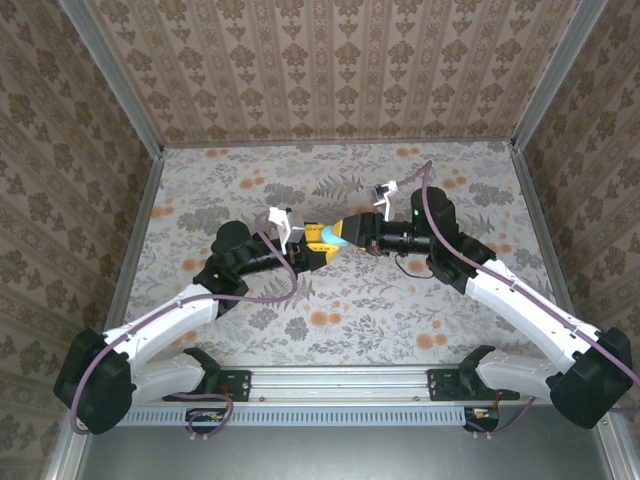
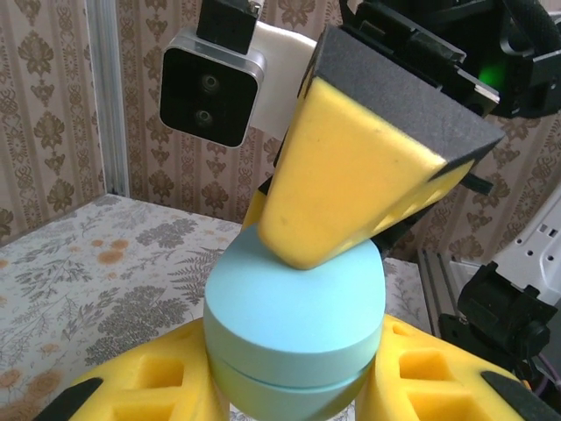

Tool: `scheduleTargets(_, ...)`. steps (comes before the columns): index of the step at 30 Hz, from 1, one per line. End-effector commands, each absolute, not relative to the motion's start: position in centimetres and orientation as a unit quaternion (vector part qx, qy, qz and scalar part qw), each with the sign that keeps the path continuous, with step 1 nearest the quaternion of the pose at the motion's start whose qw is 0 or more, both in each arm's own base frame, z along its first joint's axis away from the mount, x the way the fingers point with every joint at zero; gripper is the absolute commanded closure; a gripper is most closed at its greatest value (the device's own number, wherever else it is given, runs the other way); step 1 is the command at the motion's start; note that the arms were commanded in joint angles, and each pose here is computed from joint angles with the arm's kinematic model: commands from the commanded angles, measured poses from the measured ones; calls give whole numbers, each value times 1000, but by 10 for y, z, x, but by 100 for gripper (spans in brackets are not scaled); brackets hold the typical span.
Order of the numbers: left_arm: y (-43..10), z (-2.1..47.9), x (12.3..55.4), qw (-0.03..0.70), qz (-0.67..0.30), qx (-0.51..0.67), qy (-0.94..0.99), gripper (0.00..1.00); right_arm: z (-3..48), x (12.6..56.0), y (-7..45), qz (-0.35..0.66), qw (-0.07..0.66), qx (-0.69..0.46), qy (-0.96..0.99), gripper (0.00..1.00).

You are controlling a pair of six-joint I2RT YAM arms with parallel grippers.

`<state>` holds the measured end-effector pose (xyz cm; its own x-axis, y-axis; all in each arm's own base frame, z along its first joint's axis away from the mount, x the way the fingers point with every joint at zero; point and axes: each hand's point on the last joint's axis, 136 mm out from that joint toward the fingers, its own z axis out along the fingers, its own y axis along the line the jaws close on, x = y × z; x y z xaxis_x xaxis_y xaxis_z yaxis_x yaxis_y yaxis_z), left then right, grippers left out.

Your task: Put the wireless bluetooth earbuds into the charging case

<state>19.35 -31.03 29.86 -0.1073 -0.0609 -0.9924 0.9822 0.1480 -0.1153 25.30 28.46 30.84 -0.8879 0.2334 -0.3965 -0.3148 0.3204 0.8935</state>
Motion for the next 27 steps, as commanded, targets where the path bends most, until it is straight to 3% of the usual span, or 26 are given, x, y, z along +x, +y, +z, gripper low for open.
scheduleTargets(1, -309, 314, 193, 540, -507, 407, 535, 71, 318, 252, 291, 617, 220, -18, 756, 59)
scheduleTargets(5, -308, 311, 194, 535, -504, 405, 543, 70, 315, 255, 291, 620, 217, -9, 754, 71)
scheduleTargets(9, -307, 308, 194, 534, -499, 406, 549, 62, 313, 258, 291, 618, 220, -1, 755, 74)
scheduleTargets(19, -277, 283, 188, 544, -417, 413, 600, 17, 269, 289, 268, 559, 221, 80, 795, 76)
scheduleTargets(27, -229, 253, 192, 555, -326, 364, 673, 12, 201, 326, 265, 493, 220, 91, 837, 72)
